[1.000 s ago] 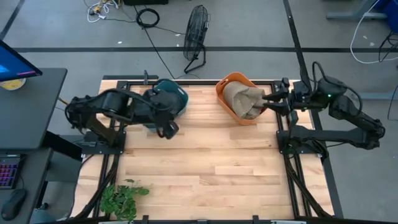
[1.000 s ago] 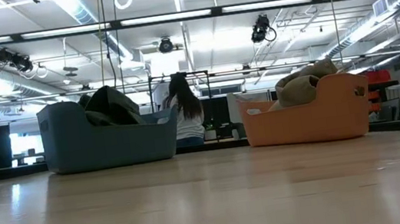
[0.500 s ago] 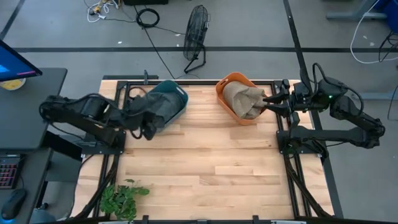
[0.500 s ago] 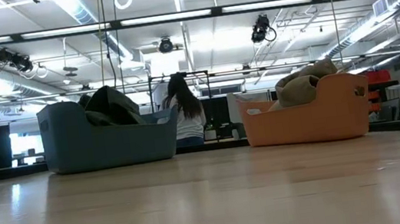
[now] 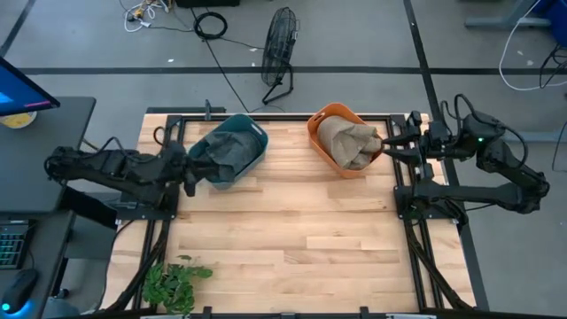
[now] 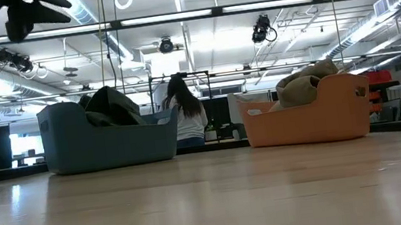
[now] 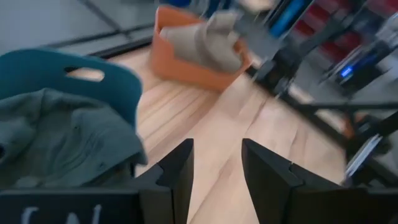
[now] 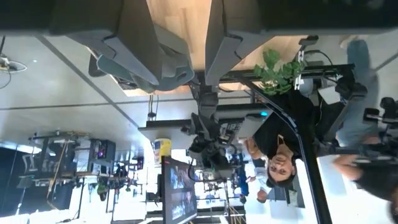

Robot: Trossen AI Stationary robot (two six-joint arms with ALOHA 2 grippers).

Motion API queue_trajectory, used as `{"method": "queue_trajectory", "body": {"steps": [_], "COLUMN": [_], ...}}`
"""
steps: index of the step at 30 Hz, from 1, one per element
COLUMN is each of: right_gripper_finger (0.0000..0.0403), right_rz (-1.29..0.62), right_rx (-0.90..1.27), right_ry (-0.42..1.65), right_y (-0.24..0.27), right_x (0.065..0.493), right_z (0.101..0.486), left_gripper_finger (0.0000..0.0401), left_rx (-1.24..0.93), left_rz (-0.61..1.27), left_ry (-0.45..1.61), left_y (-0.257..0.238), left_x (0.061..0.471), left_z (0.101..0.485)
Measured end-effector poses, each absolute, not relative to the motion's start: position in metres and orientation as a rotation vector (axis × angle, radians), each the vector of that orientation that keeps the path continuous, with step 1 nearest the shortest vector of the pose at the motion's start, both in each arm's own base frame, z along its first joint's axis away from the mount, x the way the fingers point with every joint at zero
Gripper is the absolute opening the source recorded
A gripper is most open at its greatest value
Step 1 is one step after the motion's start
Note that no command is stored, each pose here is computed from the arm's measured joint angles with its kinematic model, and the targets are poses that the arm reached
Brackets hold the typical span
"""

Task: Pick & Place hat
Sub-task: Return to Home Position

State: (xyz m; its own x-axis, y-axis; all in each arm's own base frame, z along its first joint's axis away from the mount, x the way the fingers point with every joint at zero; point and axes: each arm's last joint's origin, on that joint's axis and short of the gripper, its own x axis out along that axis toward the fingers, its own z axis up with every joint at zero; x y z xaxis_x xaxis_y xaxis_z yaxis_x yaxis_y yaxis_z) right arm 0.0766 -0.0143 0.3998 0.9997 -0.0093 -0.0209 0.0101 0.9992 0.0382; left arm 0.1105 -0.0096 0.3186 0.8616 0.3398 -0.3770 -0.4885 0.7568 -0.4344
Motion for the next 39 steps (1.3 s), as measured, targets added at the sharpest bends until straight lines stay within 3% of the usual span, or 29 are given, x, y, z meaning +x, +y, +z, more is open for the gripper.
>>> {"method": "queue_trajectory", "body": {"steps": [6, 19, 39], "right_gripper_finger": [0.0125, 0.0125, 0.0125], "right_rz": [-0.01, -0.078, -0.013], "right_rx": [0.022, 0.137, 0.276], "right_ry": [0.005, -0.099, -0.134], "right_y": [-0.011, -0.011, -0.015], "right_x": [0.065, 0.057, 0.075], "right_z": [0.387, 0.313, 0.241], "left_gripper_finger": [0.014, 0.014, 0.014], "left_rx": [-0.534, -0.563, -0.576], "left_rz": [0.439, 0.471, 0.42], "left_ry": [0.175, 0.06, -0.099], "left_y": [-0.004, 0.006, 0.004], "left_x": [0.098, 0.072, 0.088], "left_z": [0.29, 0.26, 0.213]}}
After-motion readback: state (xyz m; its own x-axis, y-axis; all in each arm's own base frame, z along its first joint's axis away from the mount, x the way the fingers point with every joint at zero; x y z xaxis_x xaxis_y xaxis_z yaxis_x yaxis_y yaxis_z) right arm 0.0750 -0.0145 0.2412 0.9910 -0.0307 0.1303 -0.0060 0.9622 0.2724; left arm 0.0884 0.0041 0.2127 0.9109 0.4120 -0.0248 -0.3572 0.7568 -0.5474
